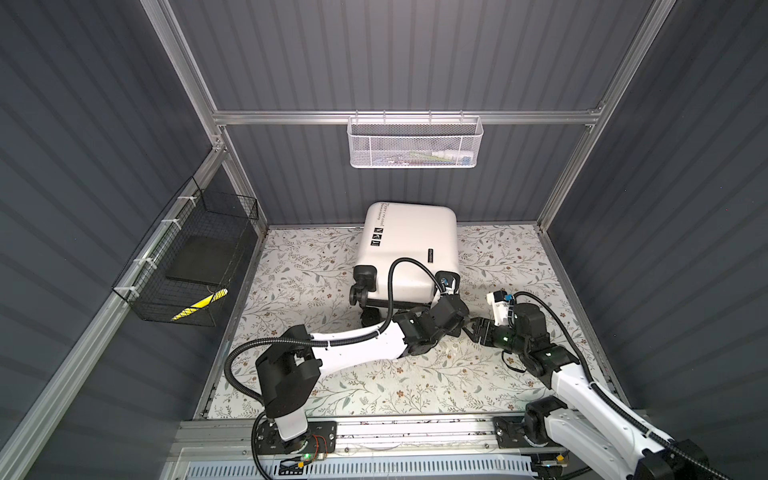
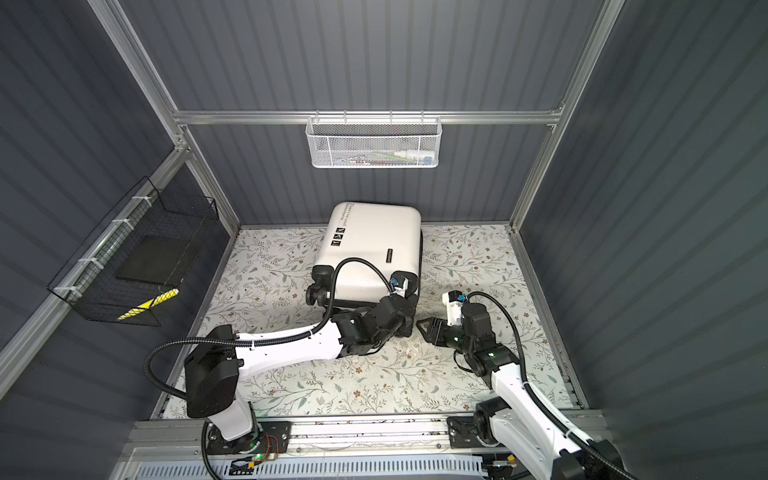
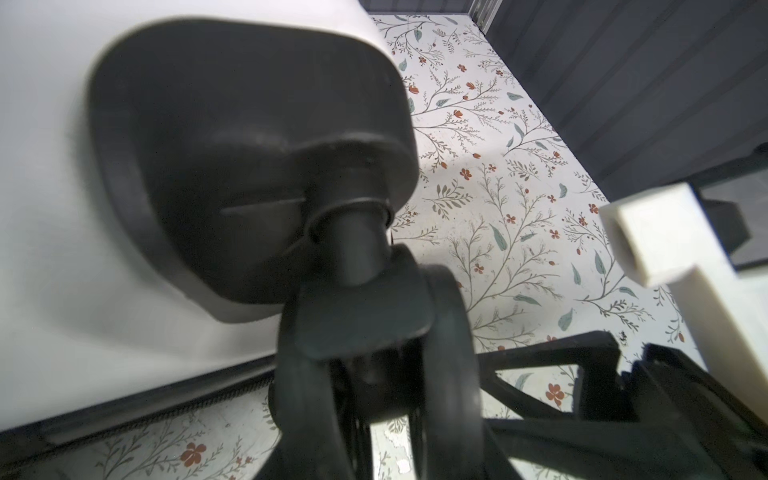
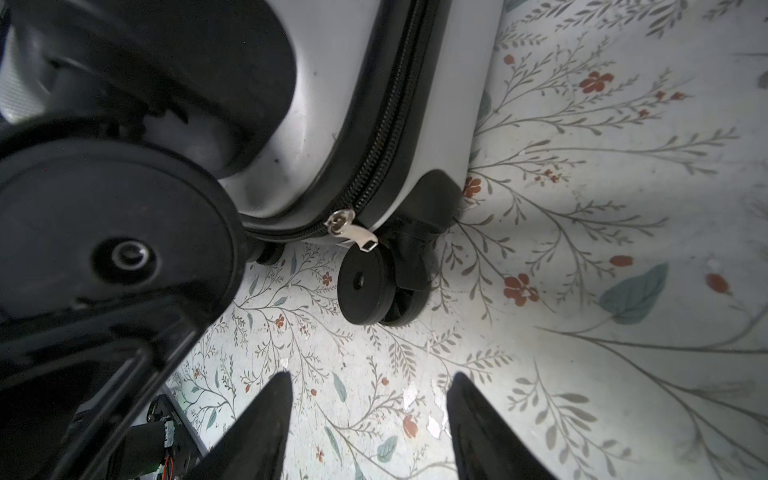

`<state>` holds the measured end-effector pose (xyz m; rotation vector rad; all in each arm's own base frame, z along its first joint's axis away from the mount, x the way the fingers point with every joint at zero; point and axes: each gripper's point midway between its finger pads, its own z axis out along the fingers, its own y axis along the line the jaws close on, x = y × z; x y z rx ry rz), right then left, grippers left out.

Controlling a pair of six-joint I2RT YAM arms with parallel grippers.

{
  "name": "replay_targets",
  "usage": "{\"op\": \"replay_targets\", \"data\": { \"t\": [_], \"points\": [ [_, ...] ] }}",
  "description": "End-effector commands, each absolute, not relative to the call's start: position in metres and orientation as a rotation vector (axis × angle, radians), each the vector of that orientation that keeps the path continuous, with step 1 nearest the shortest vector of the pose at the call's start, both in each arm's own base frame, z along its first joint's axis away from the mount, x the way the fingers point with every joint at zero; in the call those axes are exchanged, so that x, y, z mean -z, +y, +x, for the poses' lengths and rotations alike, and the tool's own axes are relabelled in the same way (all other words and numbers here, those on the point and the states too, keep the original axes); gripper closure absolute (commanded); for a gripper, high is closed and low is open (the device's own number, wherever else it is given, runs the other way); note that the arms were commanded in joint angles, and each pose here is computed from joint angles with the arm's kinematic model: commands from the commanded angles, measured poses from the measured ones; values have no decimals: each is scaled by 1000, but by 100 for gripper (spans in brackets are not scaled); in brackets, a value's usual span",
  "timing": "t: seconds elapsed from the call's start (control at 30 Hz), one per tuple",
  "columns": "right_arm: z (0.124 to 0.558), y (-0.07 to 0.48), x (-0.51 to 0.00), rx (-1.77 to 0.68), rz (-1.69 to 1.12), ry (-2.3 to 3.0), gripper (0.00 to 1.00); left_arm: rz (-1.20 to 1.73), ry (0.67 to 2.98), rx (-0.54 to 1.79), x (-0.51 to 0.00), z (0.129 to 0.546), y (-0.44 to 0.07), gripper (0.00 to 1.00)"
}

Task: Pack the luggage
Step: 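Move the open right gripper toward the zipper pull beside the wheel, then close the right gripper on the silver zipper pull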

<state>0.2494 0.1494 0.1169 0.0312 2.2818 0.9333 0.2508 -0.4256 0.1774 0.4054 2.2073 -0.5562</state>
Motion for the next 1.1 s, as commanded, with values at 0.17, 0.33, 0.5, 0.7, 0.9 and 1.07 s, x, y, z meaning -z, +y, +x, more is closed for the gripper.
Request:
{"op": "replay_targets", "data": {
  "t": [0.17, 0.33, 0.5, 0.7, 0.9, 1.07],
  "points": [
    [263, 161, -114, -918, 13, 2265, 39, 440, 2065, 785, -245, 235, -446, 99],
    [270, 170, -111, -917, -3, 2252, 41, 442, 2067, 789, -243, 234, -446, 100],
    [273, 178, -109, -918, -32, 2233, 42, 437, 2065, 798, -245, 234, -447, 100],
    [286, 176, -112, -878, -3, 2187, 45, 434, 2062, 809, -246, 233, -447, 100],
    [294, 182, -105, -893, 11, 2199, 51, 426, 2058, 818, -248, 233, -447, 100],
    [297, 186, -102, -905, 14, 2200, 54, 421, 2058, 820, -248, 233, -446, 100]
  ]
}}
